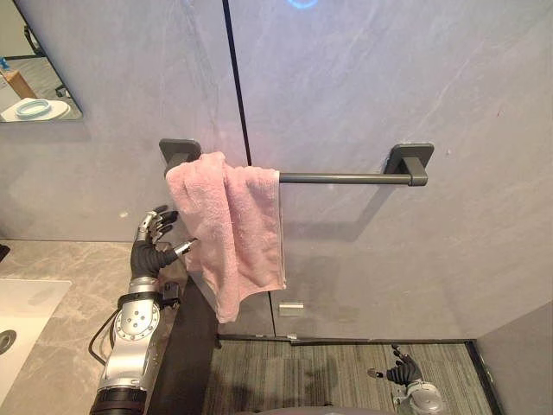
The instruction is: Organize washtable
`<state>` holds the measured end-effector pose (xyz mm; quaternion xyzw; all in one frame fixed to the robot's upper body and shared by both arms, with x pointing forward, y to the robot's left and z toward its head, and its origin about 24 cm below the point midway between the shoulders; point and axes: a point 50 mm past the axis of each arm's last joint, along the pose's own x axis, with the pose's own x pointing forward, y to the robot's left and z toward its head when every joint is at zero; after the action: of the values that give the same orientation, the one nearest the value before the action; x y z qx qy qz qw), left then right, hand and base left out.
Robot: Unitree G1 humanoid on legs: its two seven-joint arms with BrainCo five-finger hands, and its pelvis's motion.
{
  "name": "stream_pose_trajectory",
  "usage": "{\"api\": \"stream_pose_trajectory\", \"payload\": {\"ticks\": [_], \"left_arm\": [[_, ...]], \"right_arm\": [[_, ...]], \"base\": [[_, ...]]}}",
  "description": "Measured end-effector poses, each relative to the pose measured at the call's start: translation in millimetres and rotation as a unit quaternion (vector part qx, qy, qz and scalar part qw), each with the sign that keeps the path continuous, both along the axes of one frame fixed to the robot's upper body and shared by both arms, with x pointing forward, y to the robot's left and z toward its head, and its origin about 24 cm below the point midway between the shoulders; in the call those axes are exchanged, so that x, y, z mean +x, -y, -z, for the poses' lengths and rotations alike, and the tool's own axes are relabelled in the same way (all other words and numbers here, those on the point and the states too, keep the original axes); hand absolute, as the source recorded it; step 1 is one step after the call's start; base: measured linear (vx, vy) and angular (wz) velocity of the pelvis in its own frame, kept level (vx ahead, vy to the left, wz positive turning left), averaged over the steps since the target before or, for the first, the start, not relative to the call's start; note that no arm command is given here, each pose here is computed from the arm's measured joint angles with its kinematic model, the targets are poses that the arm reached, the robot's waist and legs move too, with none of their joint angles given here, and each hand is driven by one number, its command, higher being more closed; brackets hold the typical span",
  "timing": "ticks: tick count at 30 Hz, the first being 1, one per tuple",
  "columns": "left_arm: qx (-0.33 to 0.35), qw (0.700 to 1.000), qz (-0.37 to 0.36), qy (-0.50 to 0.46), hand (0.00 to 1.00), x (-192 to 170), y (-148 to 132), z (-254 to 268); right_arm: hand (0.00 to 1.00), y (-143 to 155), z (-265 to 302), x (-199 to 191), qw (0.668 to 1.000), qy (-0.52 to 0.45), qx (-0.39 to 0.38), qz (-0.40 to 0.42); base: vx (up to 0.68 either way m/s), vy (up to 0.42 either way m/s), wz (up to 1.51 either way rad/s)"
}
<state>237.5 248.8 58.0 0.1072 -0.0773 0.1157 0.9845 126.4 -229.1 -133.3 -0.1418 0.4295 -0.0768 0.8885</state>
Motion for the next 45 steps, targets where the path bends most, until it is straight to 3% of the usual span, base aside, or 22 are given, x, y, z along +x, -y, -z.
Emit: {"api": "stream_pose_trajectory", "payload": {"ticks": [14,24,32,36,45], "left_arm": [[0.003,0.999,0.032,0.002,1.00,8,12,-3],[-0.003,1.000,0.031,0.002,1.00,7,14,-2],[-0.019,0.999,0.032,0.008,1.00,3,20,-1],[-0.017,0.999,0.036,0.012,1.00,0,21,-3],[0.002,0.998,0.061,0.021,1.00,0,22,-10]], "right_arm": [[0.00,-3,-12,20,0.999,0.043,-0.005,-0.018],[0.00,-14,-62,62,0.981,0.188,-0.009,-0.054],[0.00,-34,-129,79,0.929,0.342,0.026,-0.136],[0.00,-41,-167,80,0.887,0.404,0.059,-0.217],[0.00,-52,-199,77,0.832,0.431,0.180,-0.299]], "base": [[-0.01,0.002,-0.06],[-0.01,0.002,-0.02],[-0.02,0.002,-0.10],[-0.04,0.006,-0.14],[-0.01,0.002,-0.02]]}}
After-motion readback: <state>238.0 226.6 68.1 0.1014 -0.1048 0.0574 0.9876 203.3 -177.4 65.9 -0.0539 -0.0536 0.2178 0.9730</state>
